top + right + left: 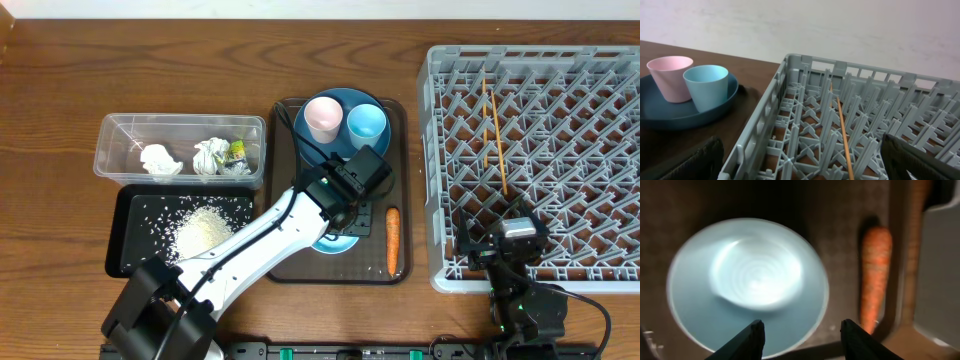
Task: Sort waste into correct bins and load items into the dishwasher rack
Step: 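Reach the left gripper to the carrot and grasp it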
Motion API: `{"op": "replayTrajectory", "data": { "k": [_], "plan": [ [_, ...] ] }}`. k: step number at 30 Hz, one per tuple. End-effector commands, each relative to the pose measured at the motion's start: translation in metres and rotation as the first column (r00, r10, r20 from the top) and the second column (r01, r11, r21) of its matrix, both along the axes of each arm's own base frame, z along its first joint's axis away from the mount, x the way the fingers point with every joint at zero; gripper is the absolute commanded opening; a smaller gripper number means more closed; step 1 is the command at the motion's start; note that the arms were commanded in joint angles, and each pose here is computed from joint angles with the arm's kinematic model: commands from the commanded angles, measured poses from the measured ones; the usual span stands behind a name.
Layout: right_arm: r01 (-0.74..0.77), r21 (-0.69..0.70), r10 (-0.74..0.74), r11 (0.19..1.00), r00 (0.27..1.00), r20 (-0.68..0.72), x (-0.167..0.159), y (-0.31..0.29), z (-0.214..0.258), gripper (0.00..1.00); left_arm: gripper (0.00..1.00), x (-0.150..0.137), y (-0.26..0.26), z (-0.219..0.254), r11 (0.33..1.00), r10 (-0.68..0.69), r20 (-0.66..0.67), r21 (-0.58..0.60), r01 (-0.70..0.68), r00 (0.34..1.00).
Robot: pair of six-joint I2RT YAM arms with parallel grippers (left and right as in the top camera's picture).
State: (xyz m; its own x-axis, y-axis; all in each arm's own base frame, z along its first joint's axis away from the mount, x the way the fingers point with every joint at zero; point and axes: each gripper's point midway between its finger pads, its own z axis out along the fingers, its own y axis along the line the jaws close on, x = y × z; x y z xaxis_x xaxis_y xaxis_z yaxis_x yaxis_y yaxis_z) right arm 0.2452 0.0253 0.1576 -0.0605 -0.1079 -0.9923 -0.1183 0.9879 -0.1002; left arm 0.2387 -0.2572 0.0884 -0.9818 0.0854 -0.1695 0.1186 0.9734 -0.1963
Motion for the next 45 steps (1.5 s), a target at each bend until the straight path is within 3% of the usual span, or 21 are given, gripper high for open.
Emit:
{"op": "replayTrajectory", "data": {
  "k": [1, 5, 11, 19, 35, 43, 45],
  "plan": [
    [0.011, -0.003, -0.011, 1.000, 1.000, 0.000, 0.000, -0.003, -0.001, 0.99, 0.51, 0.001, -0.028, 0.026, 0.993, 0.006, -0.007, -0.121, -0.007, 1.000],
    [0.011, -0.003, -0.011, 1.000, 1.000, 0.000, 0.000, -0.003, -0.001, 0.99, 0.52, -0.009, -0.055, 0.030, 0.987, -0.033, 0.038, -0.158, 0.038, 0.999],
    [0.011, -0.003, -0.011, 1.000, 1.000, 0.000, 0.000, -0.003, -0.001, 0.99, 0.52, -0.015, -0.062, 0.014, 0.997, 0.041, 0.111, -0.069, -0.033, 0.993],
    [0.011, -0.003, -0.011, 1.000, 1.000, 0.000, 0.000, -0.003, -0.001, 0.99, 0.52, -0.022, -0.087, -0.029, 0.999, 0.003, 0.080, -0.040, 0.000, 0.997],
    [0.011, -0.003, -0.011, 1.000, 1.000, 0.000, 0.000, -0.003, -0.001, 0.99, 0.51, -0.022, -0.088, -0.084, 0.999, 0.000, 0.032, 0.042, -0.001, 0.999],
    [0.011, -0.003, -0.011, 1.000, 1.000, 0.000, 0.000, -0.003, -0.001, 0.99, 0.22, -0.022, -0.087, -0.088, 0.999, -0.001, 0.027, 0.051, 0.000, 1.000],
    [0.011, -0.003, -0.011, 1.000, 1.000, 0.000, 0.000, -0.003, -0.001, 0.99, 0.19, -0.022, -0.087, -0.086, 0.999, -0.001, 0.029, 0.047, 0.000, 1.000]
  ]
}}
